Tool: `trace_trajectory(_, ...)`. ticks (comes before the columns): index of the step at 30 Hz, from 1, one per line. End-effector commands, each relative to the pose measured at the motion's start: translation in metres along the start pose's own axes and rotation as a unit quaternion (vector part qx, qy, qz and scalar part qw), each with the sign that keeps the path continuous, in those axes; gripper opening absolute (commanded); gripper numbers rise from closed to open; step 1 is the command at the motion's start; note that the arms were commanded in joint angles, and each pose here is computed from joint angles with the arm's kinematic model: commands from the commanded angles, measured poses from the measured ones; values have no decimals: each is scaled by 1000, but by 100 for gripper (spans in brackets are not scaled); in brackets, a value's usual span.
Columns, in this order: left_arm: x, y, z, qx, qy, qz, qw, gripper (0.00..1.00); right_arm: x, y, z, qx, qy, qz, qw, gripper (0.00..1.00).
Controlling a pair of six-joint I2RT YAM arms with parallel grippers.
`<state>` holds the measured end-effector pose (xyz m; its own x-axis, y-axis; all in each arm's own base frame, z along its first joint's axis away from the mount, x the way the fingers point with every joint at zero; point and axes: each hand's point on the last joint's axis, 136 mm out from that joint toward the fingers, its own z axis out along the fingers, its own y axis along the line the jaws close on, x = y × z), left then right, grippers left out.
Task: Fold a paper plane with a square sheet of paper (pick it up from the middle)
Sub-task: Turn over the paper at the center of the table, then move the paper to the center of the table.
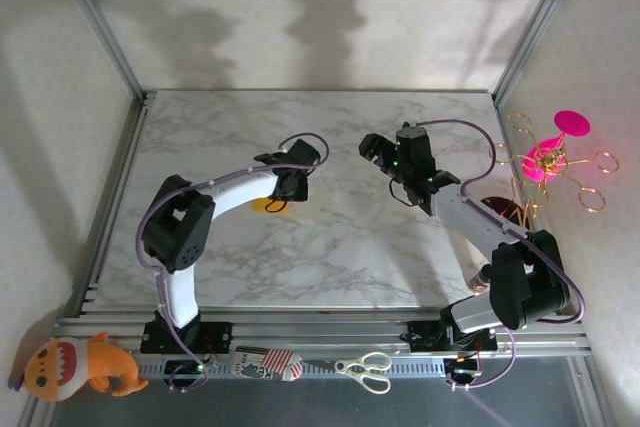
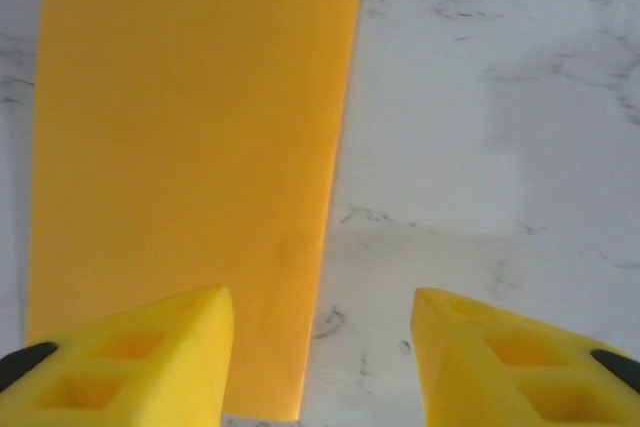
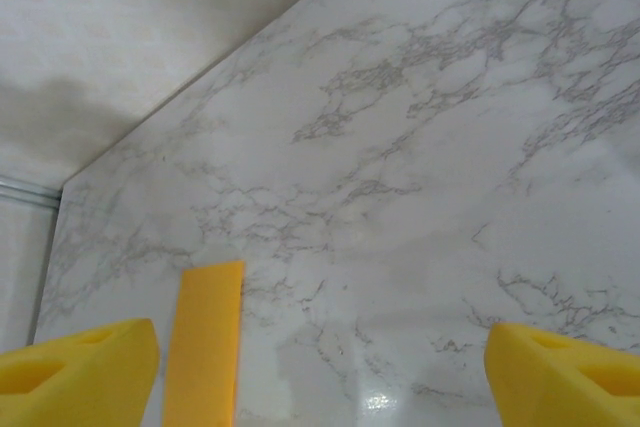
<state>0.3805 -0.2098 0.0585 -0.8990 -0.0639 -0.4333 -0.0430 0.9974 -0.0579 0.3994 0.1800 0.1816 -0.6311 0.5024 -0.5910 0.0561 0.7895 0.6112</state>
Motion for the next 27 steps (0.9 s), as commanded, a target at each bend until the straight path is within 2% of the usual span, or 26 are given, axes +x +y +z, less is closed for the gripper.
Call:
trace_trajectory(1, -32, -7, -36, 135, -29, -90, 986, 59, 13, 9, 14, -17, 40, -13, 999, 83)
trace_trajectory(4, -48, 24, -53, 164, -61, -159, 972, 66, 38, 27, 32, -33, 85, -33, 995, 81)
trace_trajectory(7, -54, 66, -62, 151, -96, -218, 959, 75, 76, 50, 50, -50, 138, -55, 988, 77)
trace_trajectory(10, -50, 101, -67, 137, -118, -255, 950, 87, 118, 78, 67, -78, 192, -70, 976, 72)
trace_trajectory(13, -46, 126, -74, 132, -141, -280, 940, 94, 153, 102, 83, -98, 236, -84, 963, 68)
trace_trajectory(16, -42, 148, -80, 125, -156, -308, 930, 98, 191, 126, 93, -116, 275, -107, 948, 65)
trace_trajectory(20, -37, 166, -84, 127, -169, -330, 920, 100, 212, 142, 106, -128, 299, -122, 938, 63)
trace_trajectory(27, -34, 166, -83, 141, -163, -333, 918, 100, 238, 137, 127, -109, 331, -136, 927, 62)
